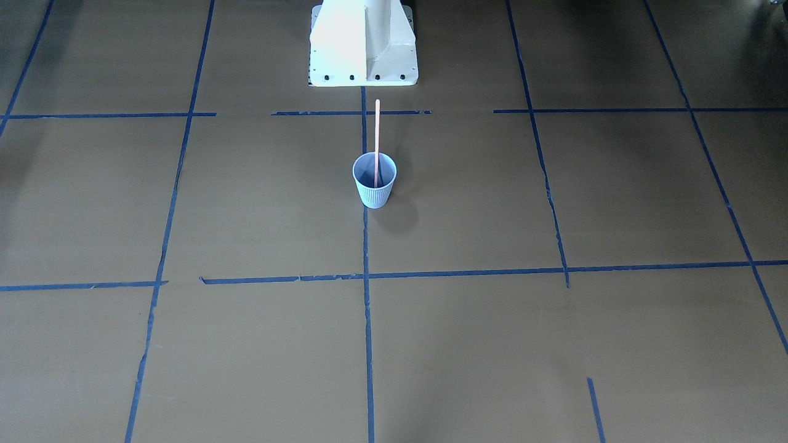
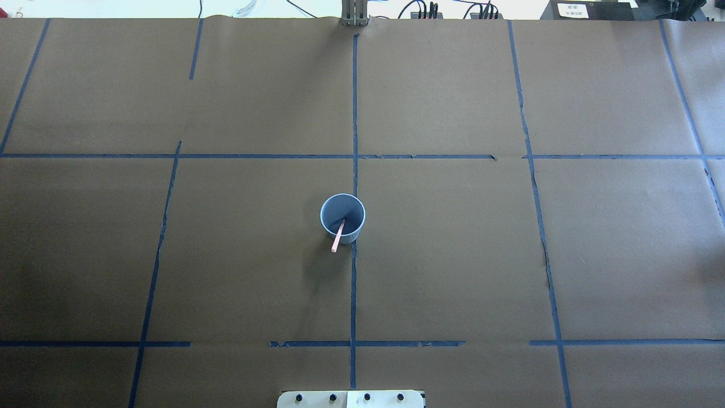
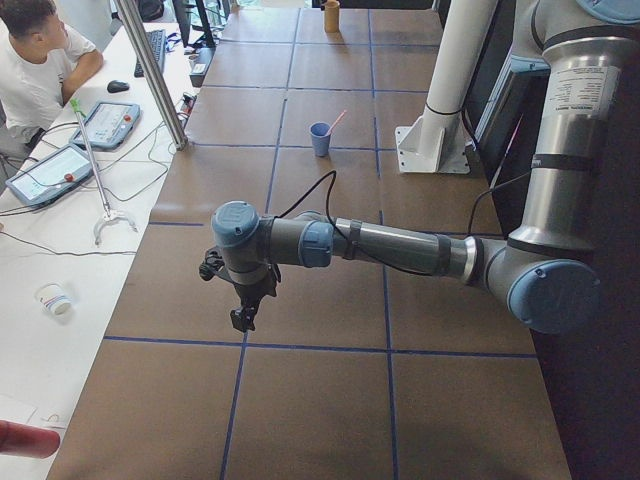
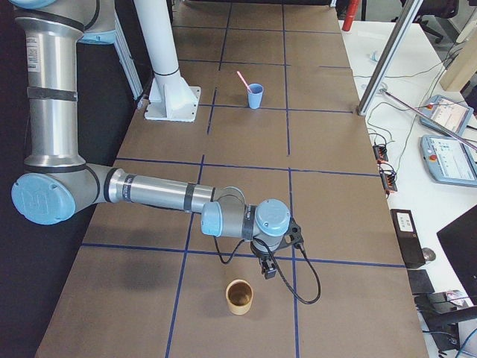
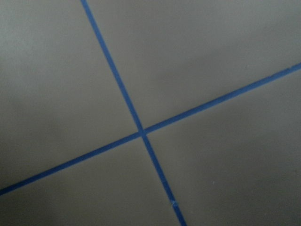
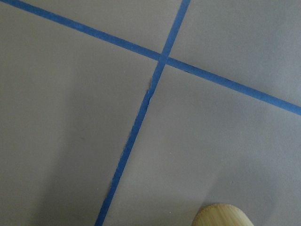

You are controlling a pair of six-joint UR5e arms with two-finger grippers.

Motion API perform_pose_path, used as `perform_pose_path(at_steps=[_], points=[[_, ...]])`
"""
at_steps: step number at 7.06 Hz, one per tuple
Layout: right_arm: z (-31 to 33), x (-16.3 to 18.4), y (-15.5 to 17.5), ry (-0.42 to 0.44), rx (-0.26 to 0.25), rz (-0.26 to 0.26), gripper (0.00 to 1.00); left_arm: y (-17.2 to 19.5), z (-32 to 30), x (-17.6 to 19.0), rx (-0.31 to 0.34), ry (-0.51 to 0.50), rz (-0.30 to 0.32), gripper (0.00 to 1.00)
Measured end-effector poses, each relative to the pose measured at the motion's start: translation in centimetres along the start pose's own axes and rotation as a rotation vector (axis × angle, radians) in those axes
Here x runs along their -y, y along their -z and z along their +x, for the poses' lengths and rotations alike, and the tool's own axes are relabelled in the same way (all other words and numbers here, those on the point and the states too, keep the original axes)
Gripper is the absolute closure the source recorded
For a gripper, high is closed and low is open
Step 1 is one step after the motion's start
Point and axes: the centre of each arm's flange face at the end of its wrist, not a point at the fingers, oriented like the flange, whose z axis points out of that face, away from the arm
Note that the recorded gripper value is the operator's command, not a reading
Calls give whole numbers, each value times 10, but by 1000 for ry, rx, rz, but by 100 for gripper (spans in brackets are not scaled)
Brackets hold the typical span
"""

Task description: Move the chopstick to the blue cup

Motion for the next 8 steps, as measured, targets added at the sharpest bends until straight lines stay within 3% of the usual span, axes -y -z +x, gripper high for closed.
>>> perform_pose_path(at_steps=[8], points=[[9, -41, -20, -44, 9, -42, 0, -21, -12, -23, -33, 39, -33, 0]])
